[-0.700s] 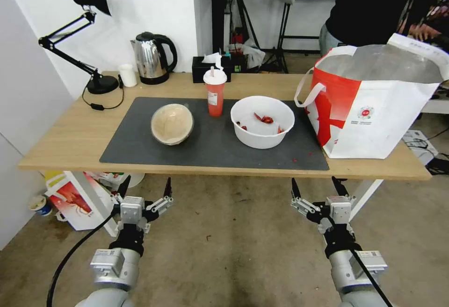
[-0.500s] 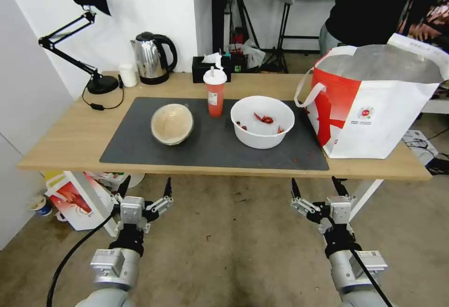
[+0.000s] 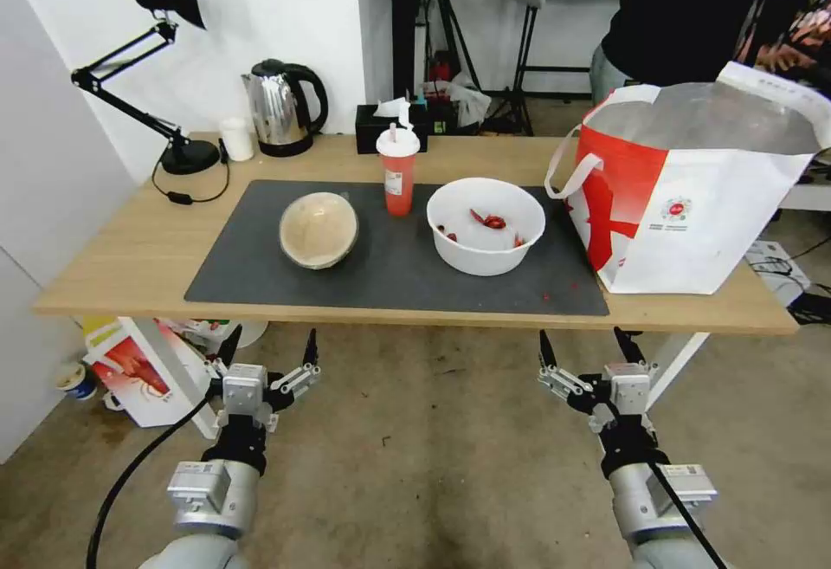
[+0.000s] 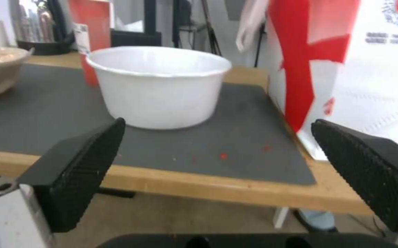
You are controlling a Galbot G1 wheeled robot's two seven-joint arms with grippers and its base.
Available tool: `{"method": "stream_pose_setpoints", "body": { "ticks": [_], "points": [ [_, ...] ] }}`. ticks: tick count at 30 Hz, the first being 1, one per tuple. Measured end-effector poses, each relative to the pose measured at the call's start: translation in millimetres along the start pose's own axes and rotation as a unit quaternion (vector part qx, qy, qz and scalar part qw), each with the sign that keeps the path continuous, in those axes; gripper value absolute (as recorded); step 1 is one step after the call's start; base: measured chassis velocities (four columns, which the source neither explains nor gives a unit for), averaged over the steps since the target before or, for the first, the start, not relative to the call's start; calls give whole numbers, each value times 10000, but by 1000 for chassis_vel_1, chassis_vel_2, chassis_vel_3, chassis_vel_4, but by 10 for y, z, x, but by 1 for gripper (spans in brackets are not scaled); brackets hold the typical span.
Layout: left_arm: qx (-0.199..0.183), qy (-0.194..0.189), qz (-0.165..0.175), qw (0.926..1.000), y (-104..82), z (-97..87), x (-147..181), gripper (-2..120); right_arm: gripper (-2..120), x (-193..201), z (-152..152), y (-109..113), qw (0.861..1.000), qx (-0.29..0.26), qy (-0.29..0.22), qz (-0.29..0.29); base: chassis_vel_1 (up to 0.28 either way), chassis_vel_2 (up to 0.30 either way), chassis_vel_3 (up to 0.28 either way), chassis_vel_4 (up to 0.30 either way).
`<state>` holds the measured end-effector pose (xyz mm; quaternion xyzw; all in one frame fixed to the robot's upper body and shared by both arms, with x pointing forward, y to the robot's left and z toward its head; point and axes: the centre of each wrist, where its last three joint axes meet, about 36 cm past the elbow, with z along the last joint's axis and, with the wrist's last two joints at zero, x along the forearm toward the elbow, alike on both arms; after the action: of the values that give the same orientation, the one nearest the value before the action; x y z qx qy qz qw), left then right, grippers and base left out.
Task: Pick up the trash from the table and place it into the takeout bag.
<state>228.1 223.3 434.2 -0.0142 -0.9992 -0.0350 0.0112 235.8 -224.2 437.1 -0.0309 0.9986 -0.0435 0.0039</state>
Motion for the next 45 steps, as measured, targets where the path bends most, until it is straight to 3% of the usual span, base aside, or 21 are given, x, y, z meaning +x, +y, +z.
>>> {"method": "stream_pose_setpoints", "body": {
  "ticks": [8,11,16,21,25,27,30,31,35,37,40,41,44,45],
  "points": [
    [0,0,0,10000,0,0,0,100,100,-363,-184,-73,9918,441,-897,-796,0,0,0,0],
    [0,1,0,10000,0,0,0,100,100,-536,-294,-115,9815,709,-1316,-1196,0,0,0,0],
    [0,0,0,10000,0,0,0,100,100,-634,-369,-162,9739,912,-1527,-1408,0,0,0,0],
    [0,1,0,10000,0,0,0,100,100,-831,-532,-238,9531,1284,-1980,-1894,0,0,0,0],
    [0,1,0,10000,0,0,0,100,100,-1007,-705,-324,9278,1692,-2357,-2344,0,0,0,0],
    [0,1,0,10000,0,0,0,100,100,-1039,-743,-343,9223,1778,-2425,-2427,0,0,0,0],
    [0,1,0,10000,0,0,0,100,100,-1166,-910,-428,8976,2151,-2687,-2755,0,0,0,0],
    [0,1,0,10000,0,0,0,100,100,-1166,-910,-428,8976,2151,-2687,-2755,0,0,0,0],
    [0,1,1,10000,0,0,0,100,100,-1306,-1132,-551,8639,2652,-2937,-3115,0,0,0,0],
    [0,1,0,10000,0,0,0,100,100,-1325,-1170,-571,8582,2734,-2971,-3169,0,0,0,0],
    [0,1,0,10000,0,0,0,100,100,-1416,-1357,-684,8304,3149,-3095,-3398,0,0,0,0],
    [0,1,0,10000,0,0,0,100,100,-1416,-1357,-684,8304,3149,-3095,-3398,0,0,0,0],
    [0,1,0,10000,0,0,0,100,100,-1481,-1548,-796,8034,3544,-3175,-3579,0,0,0,0],
    [0,1,0,10000,0,0,0,100,100,-1481,-1548,-796,8034,3544,-3175,-3579,0,0,0,0]
  ]
}}
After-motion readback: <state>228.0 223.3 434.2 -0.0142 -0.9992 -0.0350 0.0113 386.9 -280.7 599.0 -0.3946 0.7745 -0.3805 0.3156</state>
